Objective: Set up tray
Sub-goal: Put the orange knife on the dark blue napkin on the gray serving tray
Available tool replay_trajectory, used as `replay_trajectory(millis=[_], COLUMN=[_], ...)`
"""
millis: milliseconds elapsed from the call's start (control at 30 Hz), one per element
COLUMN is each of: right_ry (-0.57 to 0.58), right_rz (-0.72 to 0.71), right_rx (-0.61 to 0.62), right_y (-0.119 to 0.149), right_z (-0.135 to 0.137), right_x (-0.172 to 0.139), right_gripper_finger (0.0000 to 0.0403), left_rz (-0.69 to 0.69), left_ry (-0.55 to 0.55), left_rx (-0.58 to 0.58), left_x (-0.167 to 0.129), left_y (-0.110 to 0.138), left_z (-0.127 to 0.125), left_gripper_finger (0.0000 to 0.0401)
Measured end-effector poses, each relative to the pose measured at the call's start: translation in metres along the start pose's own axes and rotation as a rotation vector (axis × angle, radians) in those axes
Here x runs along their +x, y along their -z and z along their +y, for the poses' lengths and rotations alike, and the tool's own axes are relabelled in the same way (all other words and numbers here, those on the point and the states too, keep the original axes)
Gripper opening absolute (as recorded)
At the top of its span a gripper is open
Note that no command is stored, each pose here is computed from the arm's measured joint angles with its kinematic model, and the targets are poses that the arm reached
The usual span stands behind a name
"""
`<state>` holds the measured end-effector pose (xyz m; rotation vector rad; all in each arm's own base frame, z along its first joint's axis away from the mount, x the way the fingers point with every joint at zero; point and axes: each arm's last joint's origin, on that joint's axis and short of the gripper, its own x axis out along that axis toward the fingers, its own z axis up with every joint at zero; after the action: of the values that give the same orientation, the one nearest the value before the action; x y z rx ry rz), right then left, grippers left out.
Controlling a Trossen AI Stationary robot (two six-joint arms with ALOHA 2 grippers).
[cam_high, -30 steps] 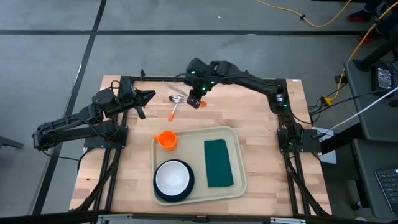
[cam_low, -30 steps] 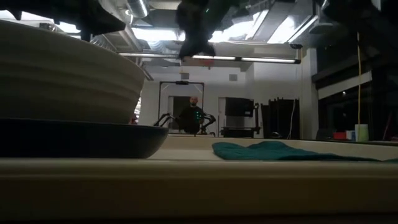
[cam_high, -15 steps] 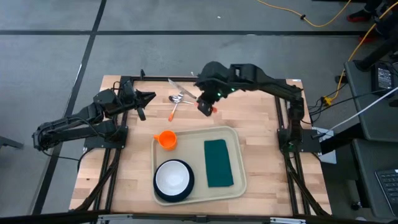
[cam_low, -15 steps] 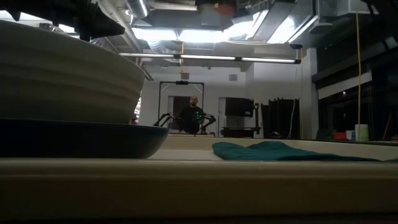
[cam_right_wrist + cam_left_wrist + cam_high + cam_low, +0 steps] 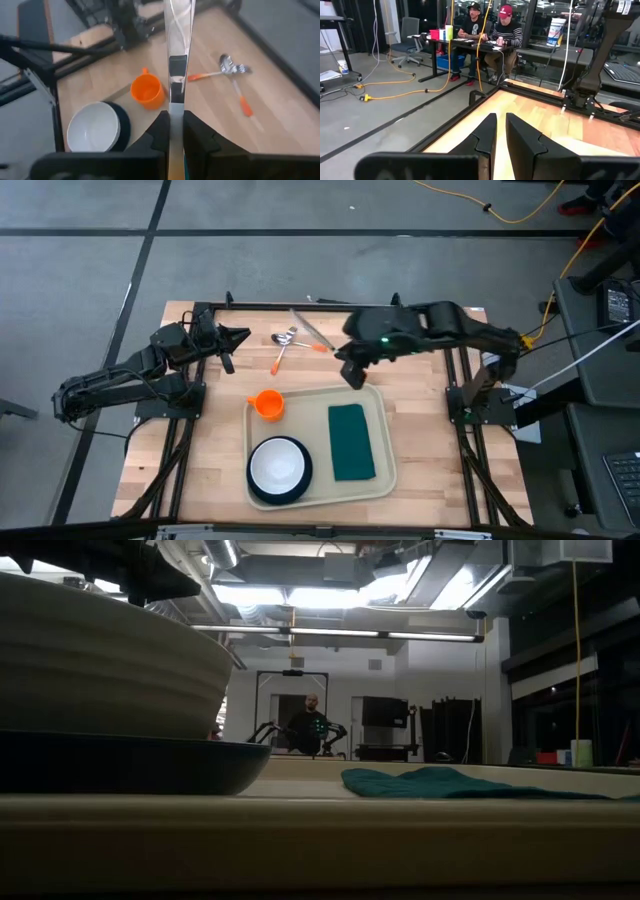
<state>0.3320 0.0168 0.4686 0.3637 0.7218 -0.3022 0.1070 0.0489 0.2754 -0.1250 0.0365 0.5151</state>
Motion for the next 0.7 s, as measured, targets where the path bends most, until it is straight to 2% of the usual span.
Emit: replay_trajectory(millis=[333,700], right_ry=[-0.011,-0.028], right_rz=[-0.195,-0.374], right_rx=[0.048,-0.001], right_y=[0.017,0.033], right_z=[0.007,-0.011], right_x=[-0.081,-0.154], right_gripper_finger=[0.0034,0.0034], left_rz=[0.000,0.000], left_ry=[0.000,-0.003], left_rx=[-0.017,-0.020], left_x=[0.000,0.000], left_y=[0.000,0.000], left_z=[0.000,0.000], left_gripper_finger=[0.0033,0.0033])
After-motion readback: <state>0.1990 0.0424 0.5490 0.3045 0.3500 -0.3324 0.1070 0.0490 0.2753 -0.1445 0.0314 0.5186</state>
